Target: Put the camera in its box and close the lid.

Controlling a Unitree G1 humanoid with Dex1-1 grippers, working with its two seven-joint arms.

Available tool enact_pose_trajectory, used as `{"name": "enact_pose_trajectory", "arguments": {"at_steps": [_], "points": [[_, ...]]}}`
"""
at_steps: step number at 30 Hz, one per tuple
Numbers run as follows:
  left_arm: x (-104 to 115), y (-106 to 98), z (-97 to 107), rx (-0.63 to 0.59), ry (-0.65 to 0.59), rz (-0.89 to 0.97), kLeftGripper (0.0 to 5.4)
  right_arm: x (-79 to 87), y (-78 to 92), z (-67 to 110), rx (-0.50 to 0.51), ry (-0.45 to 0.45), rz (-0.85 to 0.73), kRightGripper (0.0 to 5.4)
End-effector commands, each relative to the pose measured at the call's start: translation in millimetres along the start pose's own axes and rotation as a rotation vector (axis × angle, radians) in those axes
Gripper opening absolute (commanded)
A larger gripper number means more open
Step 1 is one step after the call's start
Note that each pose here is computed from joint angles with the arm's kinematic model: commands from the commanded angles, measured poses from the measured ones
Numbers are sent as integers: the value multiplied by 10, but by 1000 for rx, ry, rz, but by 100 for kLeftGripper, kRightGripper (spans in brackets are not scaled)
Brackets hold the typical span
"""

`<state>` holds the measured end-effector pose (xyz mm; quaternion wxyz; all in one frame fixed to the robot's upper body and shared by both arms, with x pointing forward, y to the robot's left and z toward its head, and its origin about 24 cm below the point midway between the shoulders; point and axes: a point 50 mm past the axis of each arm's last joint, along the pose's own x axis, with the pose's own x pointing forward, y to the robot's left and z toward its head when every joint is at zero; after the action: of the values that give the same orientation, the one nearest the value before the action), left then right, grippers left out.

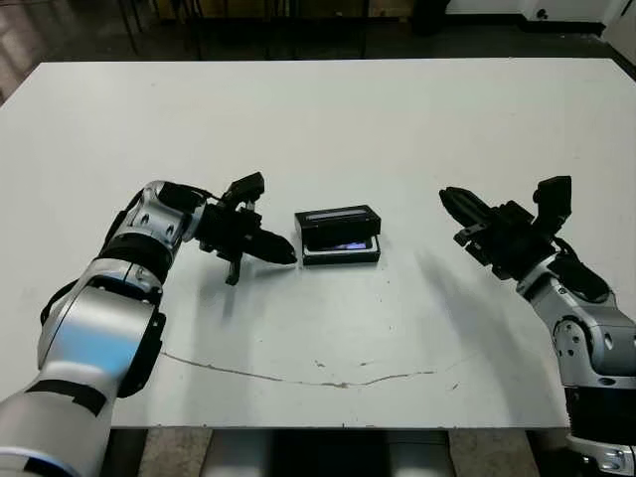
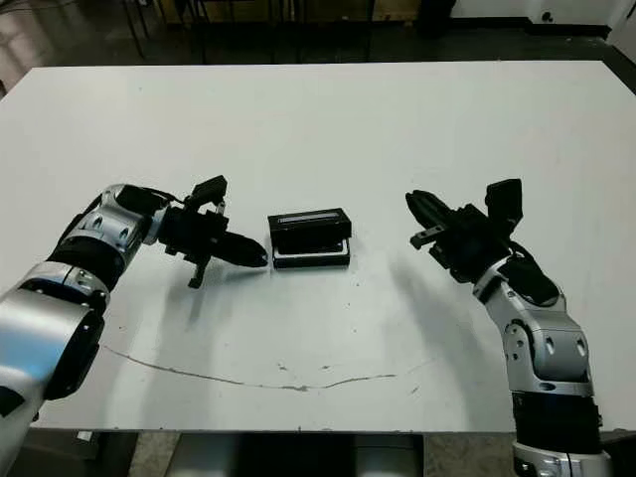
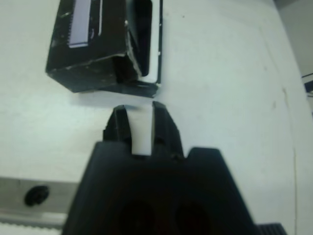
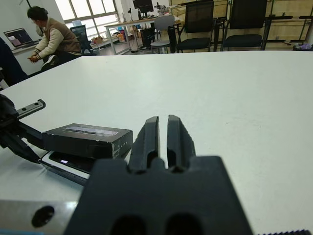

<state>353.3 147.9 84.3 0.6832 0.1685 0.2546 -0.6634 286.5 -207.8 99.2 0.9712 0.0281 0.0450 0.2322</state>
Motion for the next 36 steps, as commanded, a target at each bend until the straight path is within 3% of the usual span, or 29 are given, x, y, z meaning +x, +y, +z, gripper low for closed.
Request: {"name": "enact_pose_trajectory", "arguments": {"at_steps": [1,7,12,17,21,26,31,36], "points": [[-5,-2,-48,-9,52,1,1,-48,-41,-42,2,26,-15,0],[-64,1,-34,50,131,-13,1,-49,-41,-42,-3,23,-10,0],[-290,53,-77,126,267,84,1,-27,-34,-36,-5,26,-8,0],[-595,111,-99,172,373,203,93,-22,-33,-38,-10,26,-12,0],[-768,103,-131,154,277,270,181,-26,-35,-39,-10,31,-12,0],[-853,114,-195,-59,0,384,295,-32,-37,-51,-16,32,-17,0],[-745,120,-243,-189,-249,443,416,-41,-34,-68,-7,34,-17,0],[-579,117,-267,-234,-375,460,529,-48,-34,-80,-8,30,-12,0]]}}
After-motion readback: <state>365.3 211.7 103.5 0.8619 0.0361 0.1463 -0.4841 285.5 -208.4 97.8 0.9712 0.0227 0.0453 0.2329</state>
